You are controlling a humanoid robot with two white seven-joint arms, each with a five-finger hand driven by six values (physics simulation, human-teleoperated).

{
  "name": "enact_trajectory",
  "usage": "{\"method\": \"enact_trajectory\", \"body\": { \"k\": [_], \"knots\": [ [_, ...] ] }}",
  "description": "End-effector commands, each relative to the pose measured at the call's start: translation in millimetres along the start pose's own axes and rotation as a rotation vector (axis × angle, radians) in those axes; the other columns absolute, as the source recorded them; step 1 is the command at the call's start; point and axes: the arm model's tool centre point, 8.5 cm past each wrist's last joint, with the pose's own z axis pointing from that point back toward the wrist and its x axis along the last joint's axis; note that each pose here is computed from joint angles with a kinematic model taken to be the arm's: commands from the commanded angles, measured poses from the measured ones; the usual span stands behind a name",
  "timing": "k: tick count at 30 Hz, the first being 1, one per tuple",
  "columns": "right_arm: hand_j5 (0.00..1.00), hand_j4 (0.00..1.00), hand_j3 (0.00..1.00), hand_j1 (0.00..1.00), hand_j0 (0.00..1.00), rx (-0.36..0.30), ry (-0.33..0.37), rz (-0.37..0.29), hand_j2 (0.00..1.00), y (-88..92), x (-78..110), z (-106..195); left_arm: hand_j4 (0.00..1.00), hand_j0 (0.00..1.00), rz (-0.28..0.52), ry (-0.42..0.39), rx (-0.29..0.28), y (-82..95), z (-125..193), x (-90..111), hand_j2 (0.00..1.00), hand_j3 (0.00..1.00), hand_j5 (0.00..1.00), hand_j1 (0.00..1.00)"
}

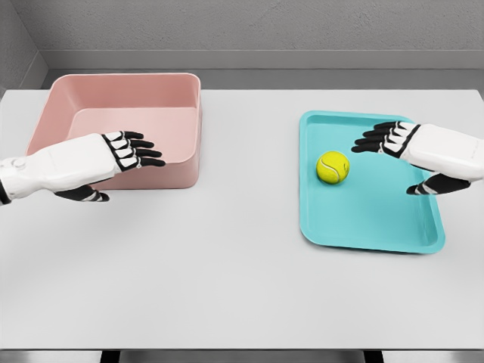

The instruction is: Put the tennis from the blue tray into the pink basket with both arms

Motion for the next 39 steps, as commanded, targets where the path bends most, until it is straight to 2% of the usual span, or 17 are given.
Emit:
{"method": "enact_trajectory", "body": {
  "k": [1, 4, 6, 7, 8, 9, 12, 15, 18, 21, 30, 35, 39],
  "knots": [
    [1.00, 1.00, 1.00, 1.00, 1.00, -0.003, 0.005, -0.006, 1.00, 0.1, -1.6, 0.7, 1.00, 1.00, 0.002, 0.001, 0.002, 1.0, 1.0, -0.2, 1.00, 1.00, 1.00, 1.00],
    [1.00, 1.00, 1.00, 1.00, 1.00, -0.017, -0.014, -0.014, 1.00, 2.7, 1.2, -8.0, 1.00, 1.00, 0.001, -0.003, 0.001, 1.0, 0.5, 1.2, 1.00, 1.00, 1.00, 1.00],
    [1.00, 1.00, 1.00, 1.00, 1.00, 0.004, -0.003, 0.065, 1.00, 0.9, -1.0, -14.3, 1.00, 1.00, 0.002, -0.004, 0.001, 0.7, 0.4, 1.8, 1.00, 1.00, 1.00, 1.00],
    [1.00, 1.00, 1.00, 1.00, 1.00, -0.012, 0.009, 0.044, 1.00, 5.4, -8.4, -19.5, 1.00, 1.00, 0.003, -0.005, 0.002, 0.6, -0.1, 1.9, 1.00, 1.00, 1.00, 1.00],
    [1.00, 1.00, 1.00, 1.00, 1.00, 0.009, 0.034, 0.051, 1.00, 3.6, -16.9, -17.6, 1.00, 1.00, 0.003, -0.005, 0.002, 0.6, -0.1, 1.9, 1.00, 1.00, 1.00, 1.00],
    [1.00, 1.00, 1.00, 1.00, 1.00, 0.042, 0.037, 0.052, 1.00, 5.3, -17.6, -17.4, 1.00, 1.00, 0.002, -0.004, 0.001, 0.7, 0.4, 1.8, 1.00, 1.00, 1.00, 1.00],
    [1.00, 1.00, 1.00, 1.00, 1.00, 0.060, 0.020, 0.066, 1.00, 6.0, -15.4, -28.5, 1.00, 1.00, 0.003, -0.005, 0.002, 0.6, -0.1, 1.9, 1.00, 1.00, 1.00, 1.00],
    [1.00, 1.00, 1.00, 1.00, 1.00, 0.093, 0.034, 0.051, 1.00, 15.5, -28.2, -44.5, 1.00, 1.00, 0.003, -0.005, 0.002, 0.6, -0.1, 1.9, 1.00, 1.00, 1.00, 1.00],
    [1.00, 1.00, 1.00, 1.00, 1.00, 0.099, 0.042, 0.025, 1.00, 21.5, -37.0, -56.1, 1.00, 1.00, 0.003, -0.005, 0.002, 0.8, 0.4, 1.8, 1.00, 1.00, 1.00, 1.00],
    [0.99, 0.99, 0.99, 0.99, 0.99, 0.121, 0.085, -0.008, 0.99, 31.6, -54.9, -65.8, 1.00, 1.00, 0.005, -0.003, 0.000, 0.0, 1.0, 1.4, 1.00, 1.00, 1.00, 1.00],
    [0.95, 0.95, 0.95, 0.95, 0.95, 0.134, 0.097, -0.053, 0.95, 45.2, -67.1, -95.5, 1.00, 1.00, 0.002, -0.002, -0.004, -0.7, 0.8, 1.5, 1.00, 1.00, 1.00, 1.00],
    [0.90, 0.90, 0.90, 0.90, 0.90, 0.148, 0.097, -0.050, 0.90, 50.9, -66.9, -102.1, 1.00, 1.00, -0.047, 0.004, -0.082, -11.5, 0.8, 2.2, 1.00, 1.00, 1.00, 1.00],
    [0.90, 0.90, 0.90, 0.90, 0.90, 0.147, 0.092, -0.051, 0.90, 51.2, -65.6, -104.6, 1.00, 1.00, -0.070, 0.012, -0.110, -14.1, 2.7, 1.2, 1.00, 1.00, 1.00, 1.00]
  ]
}}
